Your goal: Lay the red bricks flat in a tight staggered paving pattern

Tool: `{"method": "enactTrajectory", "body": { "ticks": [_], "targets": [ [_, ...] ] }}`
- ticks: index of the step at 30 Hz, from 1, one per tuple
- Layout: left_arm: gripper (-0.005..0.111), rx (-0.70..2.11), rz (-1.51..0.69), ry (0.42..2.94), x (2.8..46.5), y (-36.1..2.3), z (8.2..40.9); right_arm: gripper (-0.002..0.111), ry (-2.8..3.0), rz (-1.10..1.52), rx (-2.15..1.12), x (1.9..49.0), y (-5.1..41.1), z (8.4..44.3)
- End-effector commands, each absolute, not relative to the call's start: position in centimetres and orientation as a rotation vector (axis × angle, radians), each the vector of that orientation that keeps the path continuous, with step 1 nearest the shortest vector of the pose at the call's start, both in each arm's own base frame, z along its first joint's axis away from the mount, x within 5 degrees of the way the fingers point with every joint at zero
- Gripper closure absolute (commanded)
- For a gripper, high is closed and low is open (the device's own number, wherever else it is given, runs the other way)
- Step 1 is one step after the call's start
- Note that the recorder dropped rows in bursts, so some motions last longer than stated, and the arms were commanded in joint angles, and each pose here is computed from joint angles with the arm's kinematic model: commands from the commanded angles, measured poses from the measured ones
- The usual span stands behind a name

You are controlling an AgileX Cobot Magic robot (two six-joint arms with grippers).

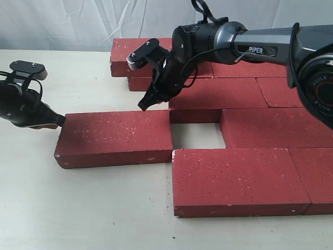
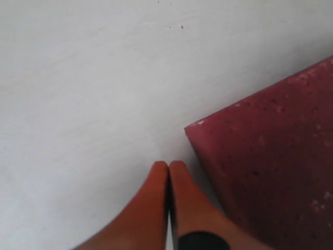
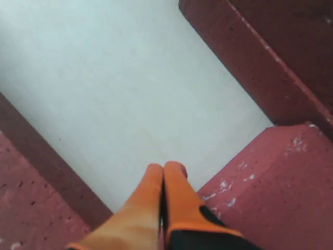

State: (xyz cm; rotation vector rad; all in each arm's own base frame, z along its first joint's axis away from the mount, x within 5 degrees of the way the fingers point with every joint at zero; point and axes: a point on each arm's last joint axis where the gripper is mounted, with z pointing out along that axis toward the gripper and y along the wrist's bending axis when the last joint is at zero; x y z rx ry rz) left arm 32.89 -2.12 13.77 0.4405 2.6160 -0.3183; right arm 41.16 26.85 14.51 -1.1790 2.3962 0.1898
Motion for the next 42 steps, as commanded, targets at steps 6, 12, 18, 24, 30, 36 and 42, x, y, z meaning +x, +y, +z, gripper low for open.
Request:
{"method": "enactTrajectory", "body": {
  "ticks": [6, 12, 18, 24, 30, 36, 42],
  "targets": [
    [0.107, 0.432, -0.38, 2.625, 32.7, -2.5, 14.0, 0.109, 2.449, 0.193, -1.211, 40.8, 26.6, 14.5],
    [0.107, 0.419, -0.381, 2.62, 32.8, -2.5, 14.0, 0.109, 2.472, 0.191, -1.227, 40.6, 26.5, 14.4],
    [0.107, 0.404, -0.39, 2.619, 32.8, -2.5, 14.1, 0.109, 2.497, 0.192, -1.243, 40.3, 26.4, 14.3],
    [0.107, 0.402, -0.391, 2.619, 32.8, -2.6, 14.1, 0.109, 2.483, 0.184, -1.241, 40.4, 26.4, 14.4],
    [0.107, 0.389, -0.367, 2.612, 32.9, -2.4, 14.0, 0.109, 2.467, 0.184, -1.246, 40.4, 26.4, 16.6],
    [0.107, 0.356, -0.34, 2.634, 32.5, -2.1, 13.0, 0.109, 2.551, 0.181, -1.296, 38.9, 24.9, 19.5],
    [0.107, 0.329, -0.402, 2.678, 32.4, -2.4, 11.8, 0.109, 2.585, 0.187, -1.225, 37.7, 22.0, 20.2]
  ]
}}
